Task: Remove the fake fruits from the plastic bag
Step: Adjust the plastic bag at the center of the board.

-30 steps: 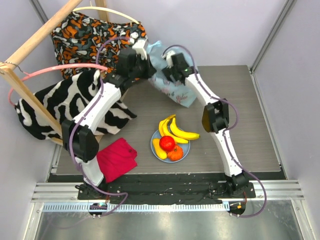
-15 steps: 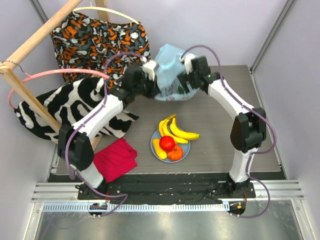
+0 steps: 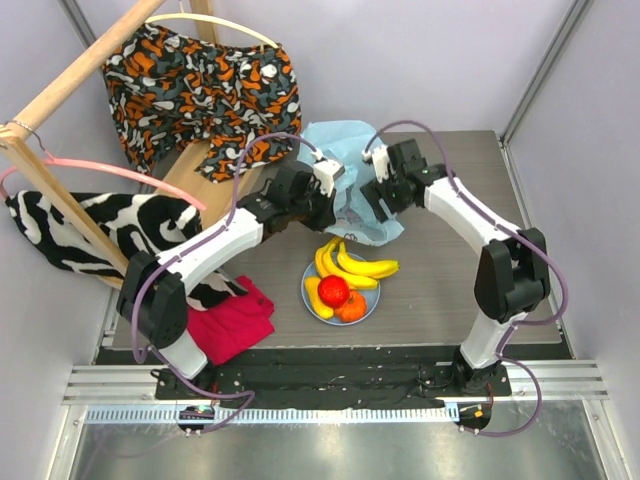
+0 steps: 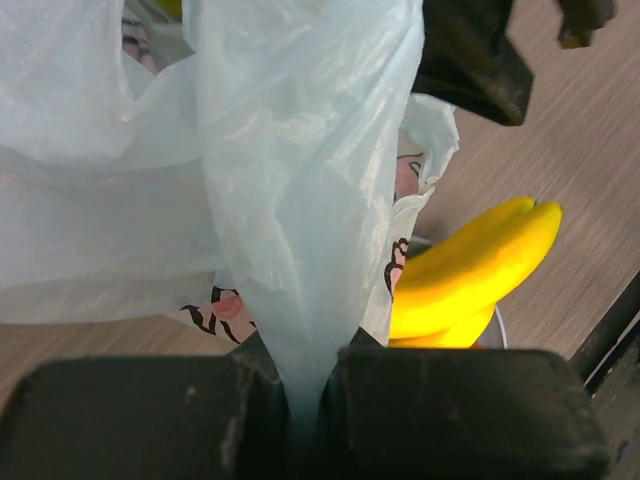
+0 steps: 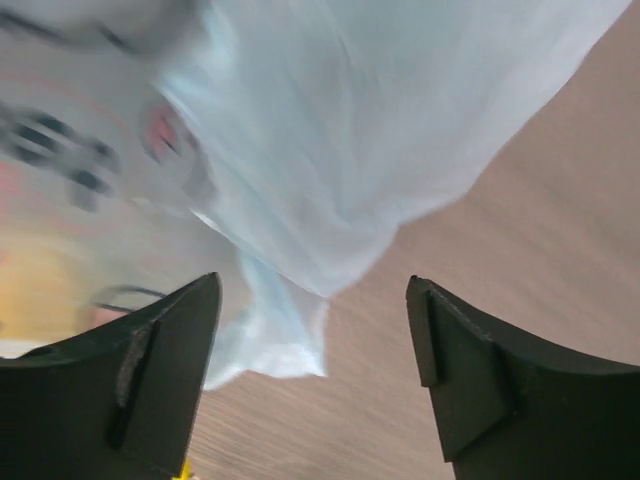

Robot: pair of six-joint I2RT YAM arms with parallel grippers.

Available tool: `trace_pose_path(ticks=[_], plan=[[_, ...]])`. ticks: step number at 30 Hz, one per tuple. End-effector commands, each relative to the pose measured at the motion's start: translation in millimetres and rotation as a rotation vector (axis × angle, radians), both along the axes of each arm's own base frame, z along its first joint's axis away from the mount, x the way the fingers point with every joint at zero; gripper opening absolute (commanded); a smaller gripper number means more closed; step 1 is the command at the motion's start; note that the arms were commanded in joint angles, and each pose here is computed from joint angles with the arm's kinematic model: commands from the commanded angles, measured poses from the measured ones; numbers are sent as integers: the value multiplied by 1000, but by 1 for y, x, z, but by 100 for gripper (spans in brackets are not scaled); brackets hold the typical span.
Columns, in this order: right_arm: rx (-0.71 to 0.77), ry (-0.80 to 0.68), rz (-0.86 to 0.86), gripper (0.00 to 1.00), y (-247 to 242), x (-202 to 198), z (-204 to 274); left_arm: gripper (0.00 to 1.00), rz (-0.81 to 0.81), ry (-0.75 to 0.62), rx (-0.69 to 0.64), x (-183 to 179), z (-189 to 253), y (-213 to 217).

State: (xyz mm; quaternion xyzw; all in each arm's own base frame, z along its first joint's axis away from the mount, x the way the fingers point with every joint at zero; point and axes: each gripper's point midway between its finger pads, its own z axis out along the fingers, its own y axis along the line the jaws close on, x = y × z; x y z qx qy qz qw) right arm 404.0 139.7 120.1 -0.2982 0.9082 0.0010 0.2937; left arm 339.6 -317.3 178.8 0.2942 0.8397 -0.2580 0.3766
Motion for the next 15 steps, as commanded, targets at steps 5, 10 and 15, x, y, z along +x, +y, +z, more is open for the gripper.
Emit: trace_pose_path(ticks=[5, 10, 15], plan=[[318, -113, 310, 63, 87, -13, 112, 0, 56, -97, -92, 12, 52, -1], [300, -37, 333, 37, 111, -8, 79, 0, 63, -86, -105, 10, 53, -1], [304, -52, 176, 19, 123, 38, 49, 0, 77, -69, -118, 8, 52, 0]])
